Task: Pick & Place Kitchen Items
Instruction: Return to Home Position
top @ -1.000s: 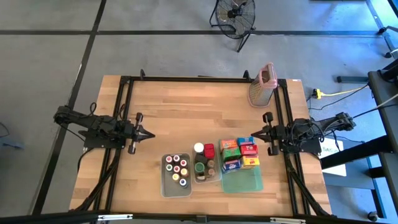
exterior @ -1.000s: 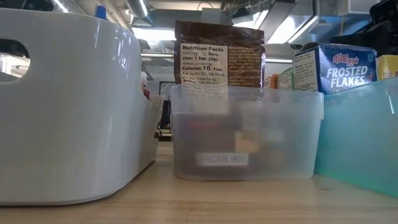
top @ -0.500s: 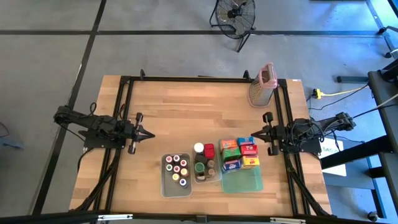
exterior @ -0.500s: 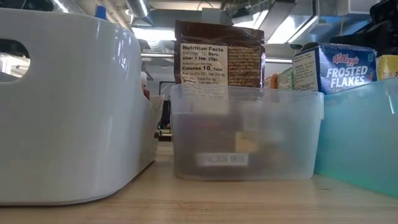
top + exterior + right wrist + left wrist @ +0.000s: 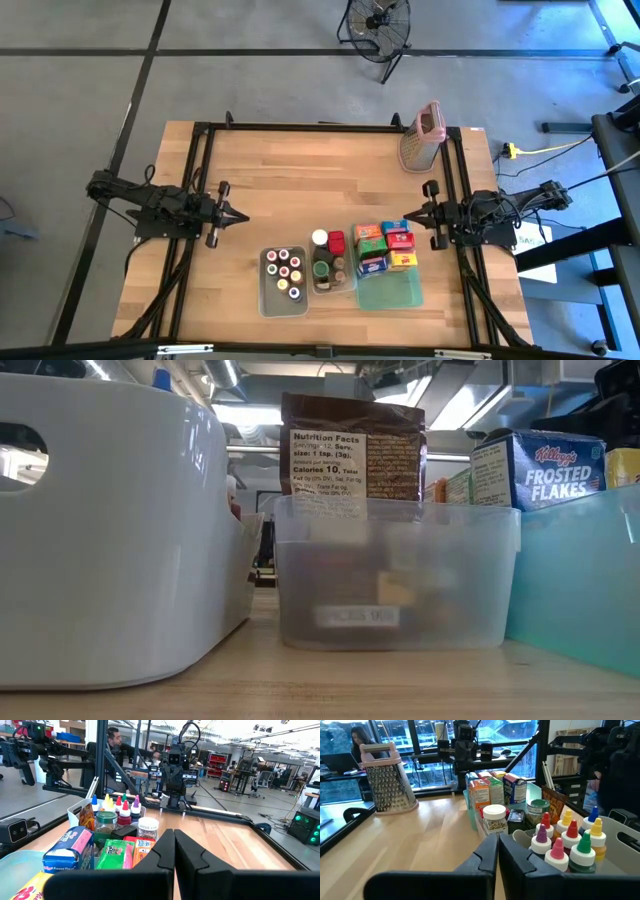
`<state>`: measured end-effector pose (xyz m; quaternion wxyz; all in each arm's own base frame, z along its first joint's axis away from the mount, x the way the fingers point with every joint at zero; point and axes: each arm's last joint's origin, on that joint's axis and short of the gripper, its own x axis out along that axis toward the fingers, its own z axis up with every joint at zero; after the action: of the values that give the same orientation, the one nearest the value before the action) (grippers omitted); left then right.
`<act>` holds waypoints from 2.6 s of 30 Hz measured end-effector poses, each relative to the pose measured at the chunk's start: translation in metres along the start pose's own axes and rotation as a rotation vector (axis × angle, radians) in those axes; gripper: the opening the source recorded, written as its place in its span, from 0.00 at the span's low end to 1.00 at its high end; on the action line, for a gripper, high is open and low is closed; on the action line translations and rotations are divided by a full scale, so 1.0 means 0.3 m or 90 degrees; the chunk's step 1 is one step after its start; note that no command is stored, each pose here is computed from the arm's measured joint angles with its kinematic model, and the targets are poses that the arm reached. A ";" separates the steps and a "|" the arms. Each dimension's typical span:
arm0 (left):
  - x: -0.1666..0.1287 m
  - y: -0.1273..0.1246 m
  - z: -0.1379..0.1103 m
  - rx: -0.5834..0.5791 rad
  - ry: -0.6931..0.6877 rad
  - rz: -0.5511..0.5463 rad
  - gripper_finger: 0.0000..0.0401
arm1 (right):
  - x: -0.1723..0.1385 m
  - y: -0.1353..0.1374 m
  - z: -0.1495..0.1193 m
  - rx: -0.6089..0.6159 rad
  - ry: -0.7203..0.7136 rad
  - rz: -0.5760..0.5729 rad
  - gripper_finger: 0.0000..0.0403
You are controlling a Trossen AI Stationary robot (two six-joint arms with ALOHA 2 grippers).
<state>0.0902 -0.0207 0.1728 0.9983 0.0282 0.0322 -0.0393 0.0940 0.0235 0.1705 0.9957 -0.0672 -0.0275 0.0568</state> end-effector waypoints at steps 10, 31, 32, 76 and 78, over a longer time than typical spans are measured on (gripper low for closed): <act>0.000 0.000 0.000 0.000 0.000 0.000 0.02 | 0.000 0.000 0.000 0.000 0.000 0.000 0.01; 0.000 0.000 0.000 0.000 0.000 0.000 0.03 | 0.000 0.000 0.000 0.000 0.000 0.001 0.01; 0.000 0.000 0.000 0.000 0.000 0.000 0.03 | 0.000 0.000 0.000 0.000 0.000 0.001 0.01; 0.000 0.000 0.000 0.000 0.000 0.000 0.01 | 0.000 0.000 0.000 0.000 0.000 0.000 0.01; 0.000 0.000 0.000 0.000 0.000 0.000 0.01 | 0.000 0.000 0.000 0.000 0.000 0.000 0.01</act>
<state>0.0902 -0.0206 0.1729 0.9983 0.0283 0.0322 -0.0390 0.0939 0.0235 0.1707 0.9957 -0.0674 -0.0277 0.0568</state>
